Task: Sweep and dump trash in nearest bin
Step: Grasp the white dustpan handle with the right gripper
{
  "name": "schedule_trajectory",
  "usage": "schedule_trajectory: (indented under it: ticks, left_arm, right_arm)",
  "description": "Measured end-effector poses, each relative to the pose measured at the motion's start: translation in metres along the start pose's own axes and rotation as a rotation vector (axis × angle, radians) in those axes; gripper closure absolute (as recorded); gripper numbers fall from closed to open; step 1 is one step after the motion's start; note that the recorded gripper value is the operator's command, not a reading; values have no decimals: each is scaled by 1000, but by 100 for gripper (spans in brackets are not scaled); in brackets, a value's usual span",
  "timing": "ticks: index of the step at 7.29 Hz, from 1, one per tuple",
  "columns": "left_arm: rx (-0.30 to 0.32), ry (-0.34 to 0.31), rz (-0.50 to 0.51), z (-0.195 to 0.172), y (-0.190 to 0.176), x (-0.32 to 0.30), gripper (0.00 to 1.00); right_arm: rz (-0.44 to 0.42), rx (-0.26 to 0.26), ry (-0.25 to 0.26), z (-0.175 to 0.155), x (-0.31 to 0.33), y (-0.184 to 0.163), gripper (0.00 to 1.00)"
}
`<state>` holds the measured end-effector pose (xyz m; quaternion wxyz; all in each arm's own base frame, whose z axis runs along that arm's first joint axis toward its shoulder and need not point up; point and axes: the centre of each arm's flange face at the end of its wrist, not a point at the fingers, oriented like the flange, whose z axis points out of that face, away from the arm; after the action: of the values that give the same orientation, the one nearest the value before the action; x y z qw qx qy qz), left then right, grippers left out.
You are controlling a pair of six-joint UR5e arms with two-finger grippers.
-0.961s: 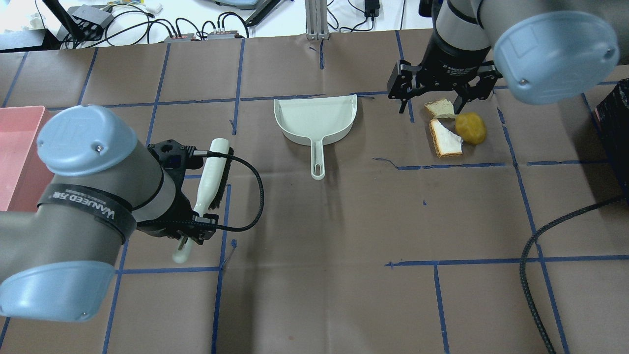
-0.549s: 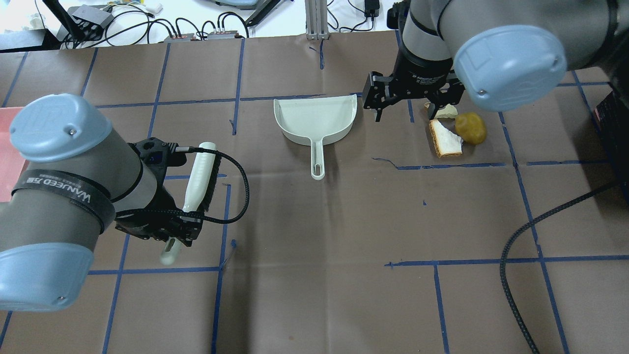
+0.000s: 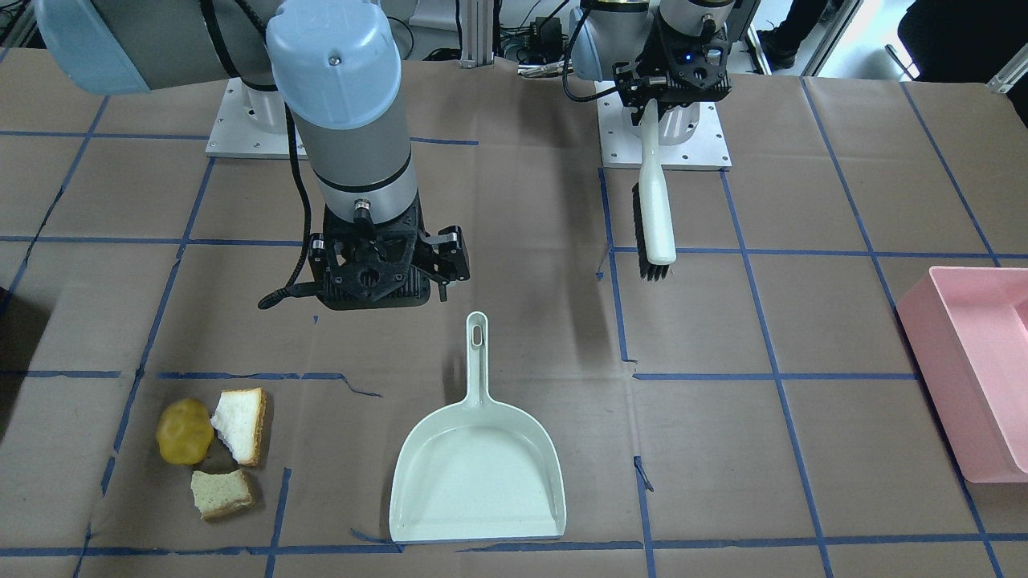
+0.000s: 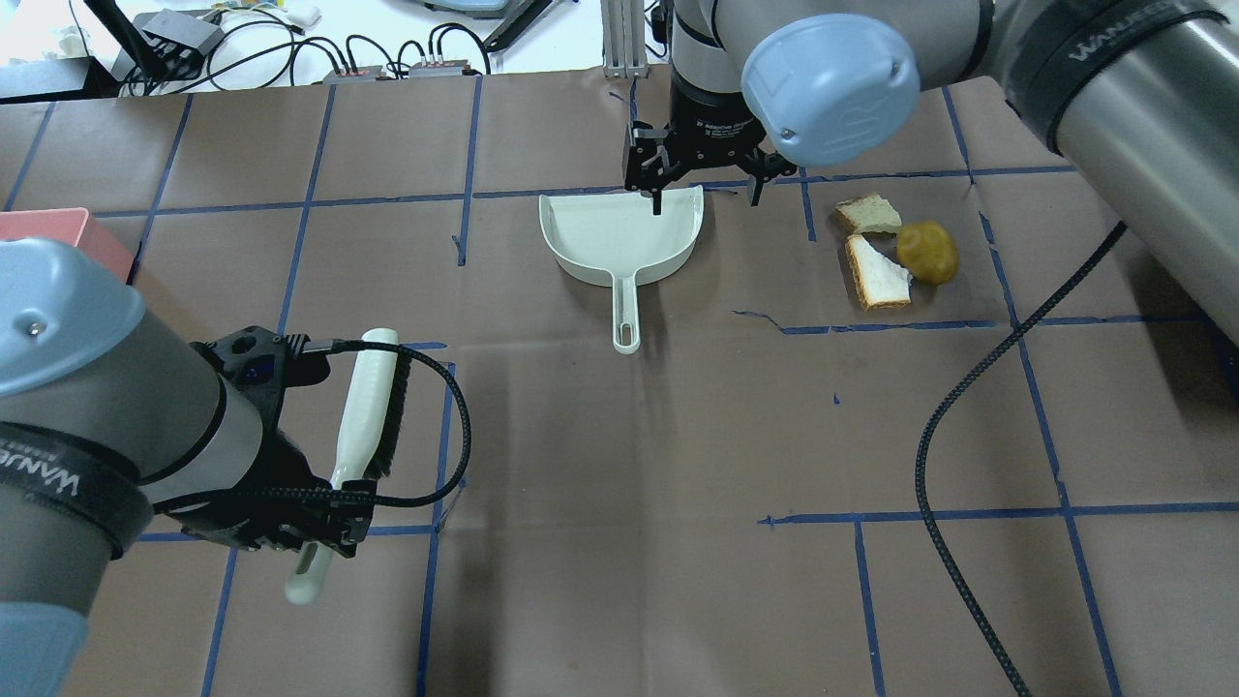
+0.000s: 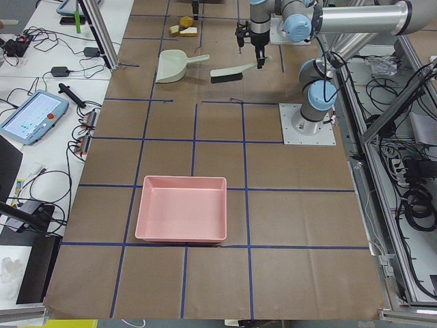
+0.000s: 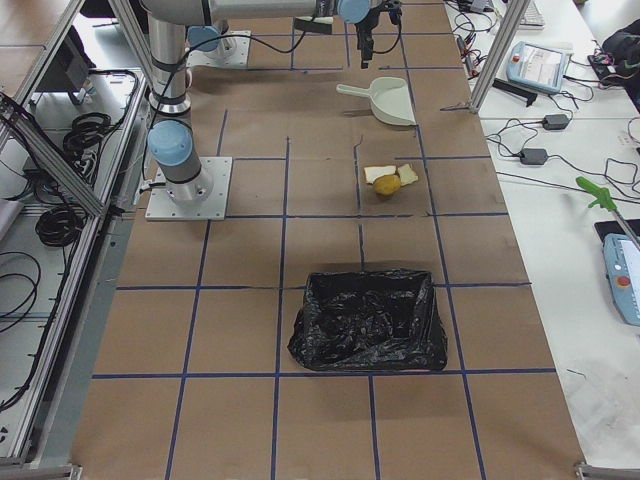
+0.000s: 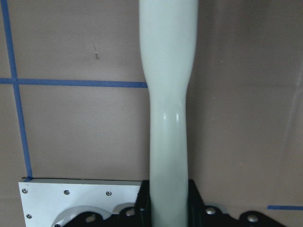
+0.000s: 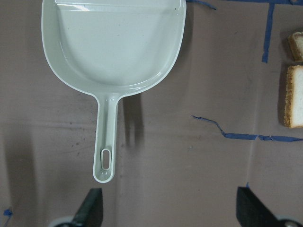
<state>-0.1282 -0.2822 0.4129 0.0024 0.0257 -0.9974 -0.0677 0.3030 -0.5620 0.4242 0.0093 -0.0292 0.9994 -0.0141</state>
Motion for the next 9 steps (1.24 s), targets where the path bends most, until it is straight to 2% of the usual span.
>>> schedule_trajectory:
  ticks: [1, 3, 5, 7, 8, 9]
  left_arm:
    - [-1, 0, -4, 0, 0, -2, 95]
    - [-25, 2, -13, 1, -20, -8, 95]
    - [-44, -2, -20, -5, -42, -15, 95]
    - [-50, -13, -21, -4, -50, -17, 95]
    - [-50, -15, -21, -3, -52, -18, 95]
    - [-48, -16, -22, -3, -53, -18, 96]
  right_arm:
    - [-3, 7, 0, 12, -17, -3, 0]
    - [-62, 16, 0, 53, -67, -3, 0]
    - [-95, -15, 11, 84, -89, 3, 0]
    - [-96, -63, 28, 116, -83, 14, 0]
    - [-94, -54, 28, 129, -78, 16, 0]
    - [-93, -21, 30, 137, -76, 11, 0]
